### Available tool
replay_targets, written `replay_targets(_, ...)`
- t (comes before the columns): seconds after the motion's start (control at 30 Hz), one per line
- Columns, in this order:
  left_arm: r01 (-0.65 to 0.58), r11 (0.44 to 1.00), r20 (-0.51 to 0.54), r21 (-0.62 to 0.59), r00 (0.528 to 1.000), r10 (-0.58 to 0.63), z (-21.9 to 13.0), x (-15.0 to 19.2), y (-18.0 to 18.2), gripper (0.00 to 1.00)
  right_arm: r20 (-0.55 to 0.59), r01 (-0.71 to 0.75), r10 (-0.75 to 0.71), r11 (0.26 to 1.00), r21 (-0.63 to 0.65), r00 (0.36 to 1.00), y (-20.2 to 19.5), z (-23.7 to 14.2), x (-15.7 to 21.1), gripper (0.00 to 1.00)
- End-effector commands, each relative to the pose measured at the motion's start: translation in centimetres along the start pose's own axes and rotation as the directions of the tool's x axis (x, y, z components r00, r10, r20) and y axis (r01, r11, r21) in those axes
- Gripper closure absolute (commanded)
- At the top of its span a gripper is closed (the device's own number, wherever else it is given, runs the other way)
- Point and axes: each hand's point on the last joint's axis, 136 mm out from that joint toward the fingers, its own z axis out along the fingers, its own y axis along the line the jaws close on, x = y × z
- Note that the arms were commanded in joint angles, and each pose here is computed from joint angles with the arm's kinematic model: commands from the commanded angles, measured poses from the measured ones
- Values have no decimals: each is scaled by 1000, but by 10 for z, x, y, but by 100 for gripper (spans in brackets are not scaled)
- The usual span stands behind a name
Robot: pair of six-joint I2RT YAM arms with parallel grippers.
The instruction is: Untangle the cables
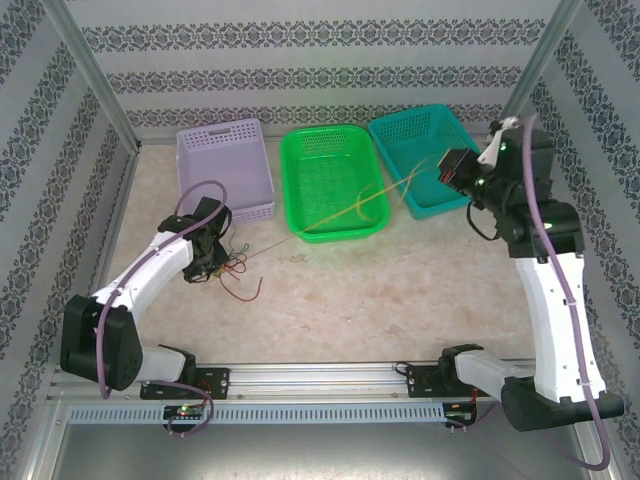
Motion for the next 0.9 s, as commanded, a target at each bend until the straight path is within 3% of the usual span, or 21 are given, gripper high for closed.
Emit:
replay_targets(0.0, -22, 996, 23, -91, 999, 24, 12, -1, 22, 100, 158, 50, -48, 999, -14, 986, 24, -26, -49, 100)
replay_targets(0.17, -32, 991, -11, -130, 999, 31, 28, 3, 34, 100, 265, 82, -53, 992, -98, 963, 59, -51, -95, 100)
replay_targets(0.33, -22, 999, -12, -42, 1000, 22, 32, -2, 16, 100, 299, 150, -75, 960, -238, 951, 101, -60, -108, 100)
replay_targets(0.53, -47, 990, -63, -131, 997, 39, 48, -5, 15, 100, 414, 215, -62, 918, -333, 908, 134, -91, -135, 100)
replay_targets(0.87, -30, 985, -88, -171, 996, 15, 55, -2, 20, 100, 593, 273, -9, 893, -357, 805, 149, -137, -167, 100)
